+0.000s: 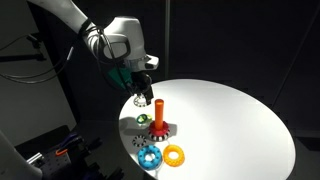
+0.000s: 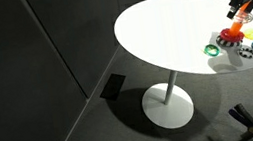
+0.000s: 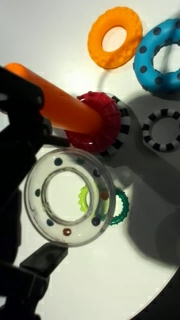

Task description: Put the colorless ring around the orange rod

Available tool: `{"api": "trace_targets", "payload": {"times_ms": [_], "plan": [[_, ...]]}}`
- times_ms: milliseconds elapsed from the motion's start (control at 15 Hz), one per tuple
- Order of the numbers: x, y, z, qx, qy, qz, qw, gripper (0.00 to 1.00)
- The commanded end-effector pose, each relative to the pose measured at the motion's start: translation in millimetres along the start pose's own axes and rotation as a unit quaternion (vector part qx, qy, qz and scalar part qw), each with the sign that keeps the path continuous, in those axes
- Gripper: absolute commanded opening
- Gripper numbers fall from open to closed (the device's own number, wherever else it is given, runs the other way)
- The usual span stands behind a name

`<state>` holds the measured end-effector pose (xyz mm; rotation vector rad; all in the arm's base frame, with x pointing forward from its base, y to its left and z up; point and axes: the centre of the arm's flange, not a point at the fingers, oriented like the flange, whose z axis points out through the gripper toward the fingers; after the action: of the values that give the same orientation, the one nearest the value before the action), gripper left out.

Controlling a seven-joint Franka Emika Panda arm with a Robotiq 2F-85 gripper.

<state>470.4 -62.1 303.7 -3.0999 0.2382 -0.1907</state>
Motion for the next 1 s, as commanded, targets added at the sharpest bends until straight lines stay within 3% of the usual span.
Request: {"api": "trace_targets", "payload": {"times_ms": [0,467,933], "plan": [[16,6,-35,-0.007,0.006,0.005,0.9999,0.69],[34,24,-67,-0.016,0.016,0.017,0.9996,0.69],[39,57,-71,-0.034,0.005,0.034,0.9988,0.69]]}}
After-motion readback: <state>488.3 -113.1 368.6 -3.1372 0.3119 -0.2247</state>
